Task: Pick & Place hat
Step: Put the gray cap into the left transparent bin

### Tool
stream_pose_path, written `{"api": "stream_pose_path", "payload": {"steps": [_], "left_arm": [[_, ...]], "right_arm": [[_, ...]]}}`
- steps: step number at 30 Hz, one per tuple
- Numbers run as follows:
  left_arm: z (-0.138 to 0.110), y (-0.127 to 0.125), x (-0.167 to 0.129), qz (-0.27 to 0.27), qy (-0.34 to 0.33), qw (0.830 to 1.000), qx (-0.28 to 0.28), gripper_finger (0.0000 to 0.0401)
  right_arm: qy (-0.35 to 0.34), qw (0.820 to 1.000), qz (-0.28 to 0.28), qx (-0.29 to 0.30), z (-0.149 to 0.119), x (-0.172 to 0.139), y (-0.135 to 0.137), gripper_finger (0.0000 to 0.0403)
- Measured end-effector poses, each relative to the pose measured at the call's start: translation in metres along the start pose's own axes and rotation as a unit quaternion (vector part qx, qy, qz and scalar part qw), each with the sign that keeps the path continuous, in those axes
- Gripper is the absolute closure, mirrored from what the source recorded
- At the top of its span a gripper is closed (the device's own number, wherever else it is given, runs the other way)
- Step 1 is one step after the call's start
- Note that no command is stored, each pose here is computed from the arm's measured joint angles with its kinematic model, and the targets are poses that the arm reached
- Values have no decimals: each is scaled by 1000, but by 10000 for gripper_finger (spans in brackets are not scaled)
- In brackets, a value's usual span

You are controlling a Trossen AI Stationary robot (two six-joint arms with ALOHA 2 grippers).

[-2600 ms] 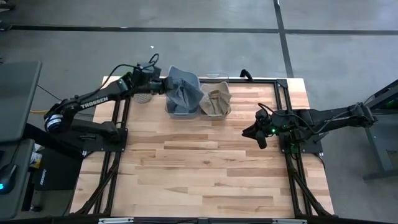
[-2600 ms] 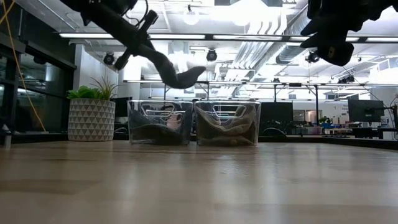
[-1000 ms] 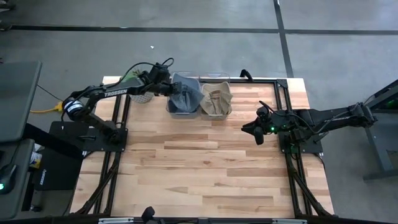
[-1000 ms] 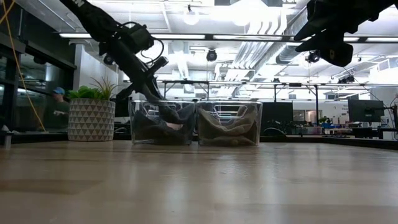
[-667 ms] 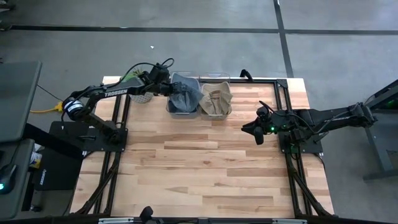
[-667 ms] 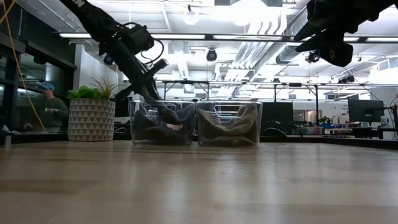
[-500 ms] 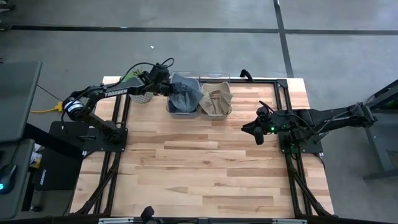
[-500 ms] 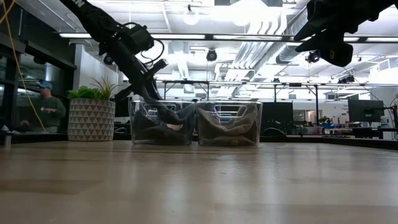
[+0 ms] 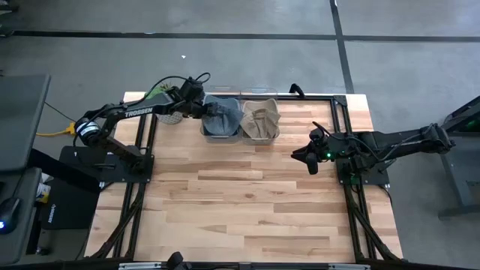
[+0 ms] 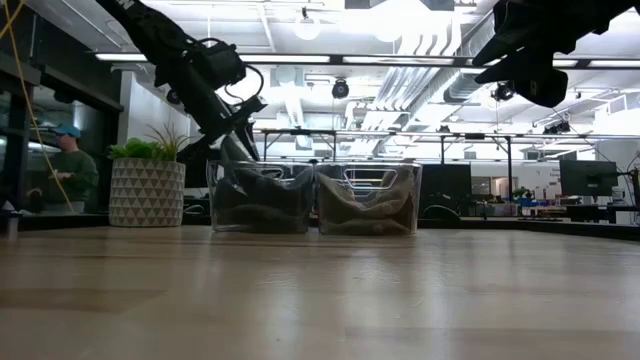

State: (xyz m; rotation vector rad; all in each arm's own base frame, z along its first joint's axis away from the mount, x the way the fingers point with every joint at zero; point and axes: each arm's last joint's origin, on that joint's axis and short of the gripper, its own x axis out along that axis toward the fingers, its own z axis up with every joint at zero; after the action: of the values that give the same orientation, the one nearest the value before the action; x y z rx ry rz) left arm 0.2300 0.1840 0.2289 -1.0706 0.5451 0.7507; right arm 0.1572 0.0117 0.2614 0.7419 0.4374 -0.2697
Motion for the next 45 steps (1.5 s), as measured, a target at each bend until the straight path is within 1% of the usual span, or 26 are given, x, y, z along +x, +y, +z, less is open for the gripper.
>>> {"api": "stream_pose_path", "payload": {"steps": [4, 9, 13, 19, 25, 27, 33, 37, 41, 45], "left_arm": [[-2, 1, -3, 9, 7, 1000, -2, 206], [-1, 1, -3, 10, -1, 1000, -14, 206], [-1, 2, -3, 22, -10, 1000, -17, 206], [-1, 2, -3, 25, -11, 999, -18, 206], [-2, 3, -4, 40, -9, 999, -20, 206], [1, 0, -8, 48, -4, 999, -21, 206], [17, -20, -31, 75, -6, 997, 6, 206], [26, -33, -47, 81, -11, 997, 8, 206], [31, -40, -58, 90, -13, 996, 7, 206], [31, -41, -64, 110, -7, 994, 4, 206]], "right_arm": [[0, 1000, 0, 0, 0, 0, 0, 298], [0, 1000, 0, 0, 0, 0, 0, 298], [0, 1000, 0, 0, 0, 0, 0, 298], [0, 1000, 0, 2, 0, 0, 0, 298], [0, 1000, 0, 2, 0, 0, 0, 298], [0, 1000, 0, 3, 0, 0, 0, 298], [0, 1000, 0, 3, 0, 0, 0, 298], [0, 1000, 0, 3, 0, 0, 0, 298], [0, 1000, 0, 1, 0, 0, 0, 298], [-5, 1000, -5, 1, 0, 0, 0, 298]]}}
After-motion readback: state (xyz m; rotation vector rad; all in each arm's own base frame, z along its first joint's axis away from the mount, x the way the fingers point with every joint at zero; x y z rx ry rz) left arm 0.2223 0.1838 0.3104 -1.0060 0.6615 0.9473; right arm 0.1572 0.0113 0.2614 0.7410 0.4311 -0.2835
